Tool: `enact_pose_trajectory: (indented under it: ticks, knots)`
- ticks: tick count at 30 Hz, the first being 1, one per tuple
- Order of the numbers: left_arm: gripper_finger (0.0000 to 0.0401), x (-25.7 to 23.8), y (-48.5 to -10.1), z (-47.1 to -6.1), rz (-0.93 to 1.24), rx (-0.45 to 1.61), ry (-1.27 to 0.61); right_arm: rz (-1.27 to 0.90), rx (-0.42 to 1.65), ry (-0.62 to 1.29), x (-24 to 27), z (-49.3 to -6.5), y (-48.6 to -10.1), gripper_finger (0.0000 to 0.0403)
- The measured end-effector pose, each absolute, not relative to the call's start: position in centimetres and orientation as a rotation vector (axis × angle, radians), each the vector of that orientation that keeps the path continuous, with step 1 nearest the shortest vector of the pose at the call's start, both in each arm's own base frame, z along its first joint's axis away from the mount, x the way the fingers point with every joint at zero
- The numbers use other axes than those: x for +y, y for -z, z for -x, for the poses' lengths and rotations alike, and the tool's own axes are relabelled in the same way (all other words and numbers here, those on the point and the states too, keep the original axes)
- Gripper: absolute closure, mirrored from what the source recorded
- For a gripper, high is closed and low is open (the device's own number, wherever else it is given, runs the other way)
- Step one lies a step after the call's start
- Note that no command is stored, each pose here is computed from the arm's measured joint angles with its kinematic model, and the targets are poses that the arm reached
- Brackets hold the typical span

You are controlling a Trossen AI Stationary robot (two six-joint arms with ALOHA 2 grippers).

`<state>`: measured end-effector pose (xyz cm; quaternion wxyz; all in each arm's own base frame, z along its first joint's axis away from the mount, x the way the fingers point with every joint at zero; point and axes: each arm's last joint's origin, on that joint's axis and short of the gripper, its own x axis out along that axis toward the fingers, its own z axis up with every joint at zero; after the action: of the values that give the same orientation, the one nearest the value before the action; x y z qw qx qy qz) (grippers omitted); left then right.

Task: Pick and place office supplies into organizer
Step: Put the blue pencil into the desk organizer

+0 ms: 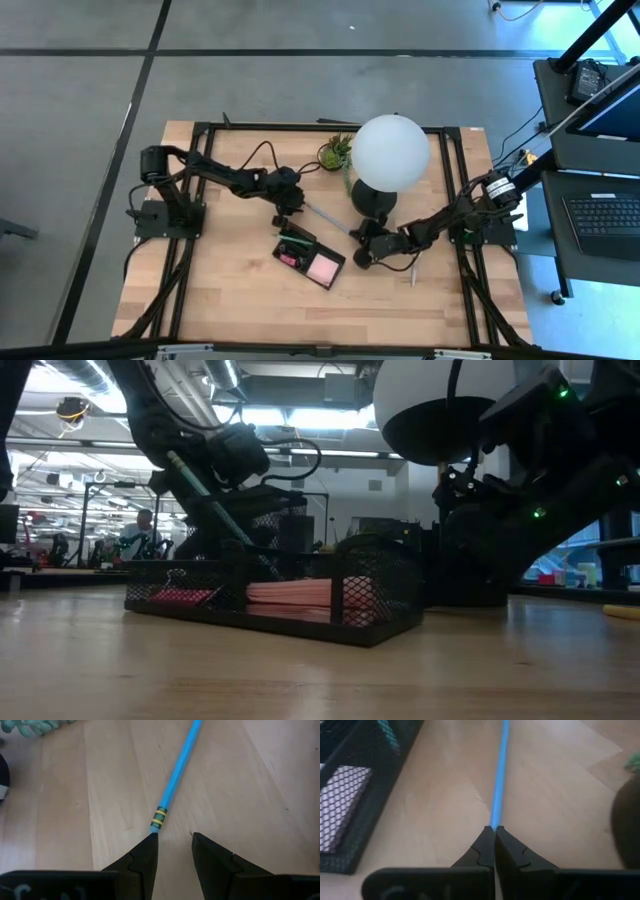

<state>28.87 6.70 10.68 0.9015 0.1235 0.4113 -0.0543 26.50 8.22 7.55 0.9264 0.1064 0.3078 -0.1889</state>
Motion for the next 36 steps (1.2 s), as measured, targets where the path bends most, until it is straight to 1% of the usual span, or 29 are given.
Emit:
enact_pose_trajectory:
  ticks: [8, 23, 29, 36]
  knots:
    - [0.0285, 6.8, -10.4, -29.2, -0.261, 0.832, 0.099, -0.217, 0.632, 0.363, 8.9, -26.5, -7.7, 0.0397]
    - [0.0285, 7.0, -10.3, -28.9, -0.153, 0.872, 0.046, -0.231, 0.664, 0.386, 8.9, -26.2, -7.4, 0.0398]
    - [0.0285, 6.5, -10.4, -29.3, -0.206, 0.808, 0.13, -0.214, 0.667, 0.38, 8.9, -26.1, -7.4, 0.0398]
    - [0.0285, 5.8, -10.5, -29.6, -0.198, 0.772, 0.187, -0.212, 0.668, 0.38, 8.9, -26.1, -7.4, 0.0398]
